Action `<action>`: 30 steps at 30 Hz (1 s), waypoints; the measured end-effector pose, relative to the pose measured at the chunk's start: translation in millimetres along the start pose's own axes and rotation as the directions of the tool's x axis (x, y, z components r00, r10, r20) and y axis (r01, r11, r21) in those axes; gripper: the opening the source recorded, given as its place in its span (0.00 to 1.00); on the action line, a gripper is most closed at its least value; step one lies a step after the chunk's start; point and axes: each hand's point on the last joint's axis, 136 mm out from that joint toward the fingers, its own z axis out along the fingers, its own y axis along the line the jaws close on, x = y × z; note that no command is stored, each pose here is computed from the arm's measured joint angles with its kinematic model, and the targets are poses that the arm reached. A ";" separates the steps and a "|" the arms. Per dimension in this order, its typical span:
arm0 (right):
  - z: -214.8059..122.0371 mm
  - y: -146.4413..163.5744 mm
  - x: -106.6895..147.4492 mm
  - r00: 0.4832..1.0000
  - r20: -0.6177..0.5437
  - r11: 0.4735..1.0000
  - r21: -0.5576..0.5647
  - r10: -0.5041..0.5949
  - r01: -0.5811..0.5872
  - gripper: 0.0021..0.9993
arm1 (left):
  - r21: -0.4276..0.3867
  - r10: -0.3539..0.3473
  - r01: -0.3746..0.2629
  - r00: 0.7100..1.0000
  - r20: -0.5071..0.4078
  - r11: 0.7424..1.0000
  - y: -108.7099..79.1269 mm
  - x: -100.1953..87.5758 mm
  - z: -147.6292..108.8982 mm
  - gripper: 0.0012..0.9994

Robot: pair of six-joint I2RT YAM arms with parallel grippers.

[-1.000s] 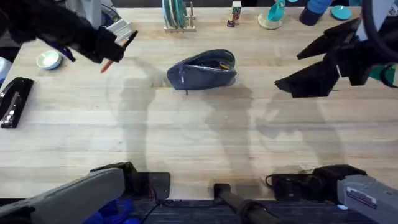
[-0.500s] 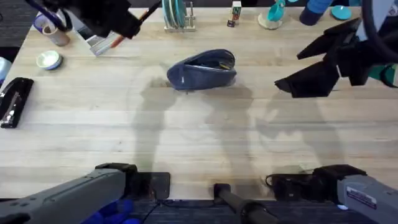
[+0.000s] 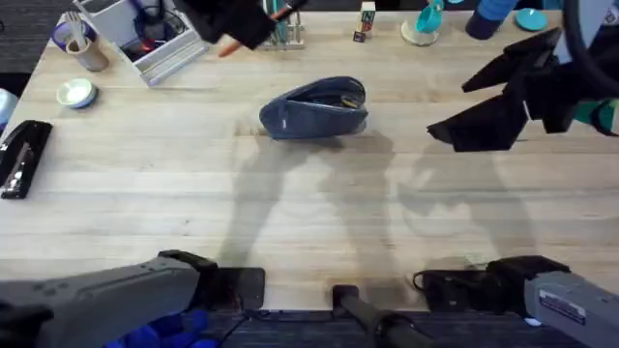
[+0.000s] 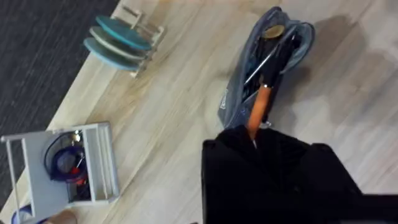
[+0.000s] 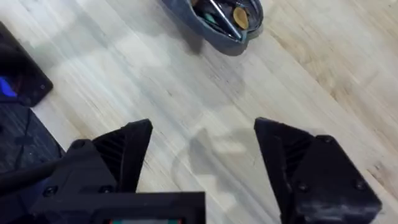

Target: Unzip the bag, pick up the pens from the table one at a time and place them inside, then zip the bag closed.

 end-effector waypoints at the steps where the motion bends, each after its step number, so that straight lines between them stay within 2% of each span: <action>1: 0.0 -0.1 0.0 1.000 0.000 1.000 0.000 0.000 0.000 1.00 | 0.015 0.010 -0.010 1.000 -0.007 1.000 -2.9 -3.1 5.7 0.04; 8: 0.0 0.0 0.0 1.000 0.000 1.000 0.000 0.000 0.000 1.00 | 0.112 0.070 -0.064 0.996 -0.055 0.992 -22.8 -18.3 40.8 0.04; 17: 0.0 0.0 0.0 1.000 0.000 1.000 0.000 0.000 0.000 1.00 | 0.196 0.140 -0.121 0.986 -0.089 0.973 -43.6 -36.4 78.1 0.04; 23: 0.0 0.0 0.0 1.000 0.000 1.000 0.000 0.000 0.000 1.00 | 0.252 0.176 -0.139 0.976 -0.131 0.958 -57.1 -34.1 104.4 0.04; 30: 0.0 0.0 0.0 1.000 0.000 1.000 0.000 0.000 0.000 1.00 | 0.281 0.182 -0.129 0.969 -0.169 0.951 -59.1 -28.1 129.9 0.04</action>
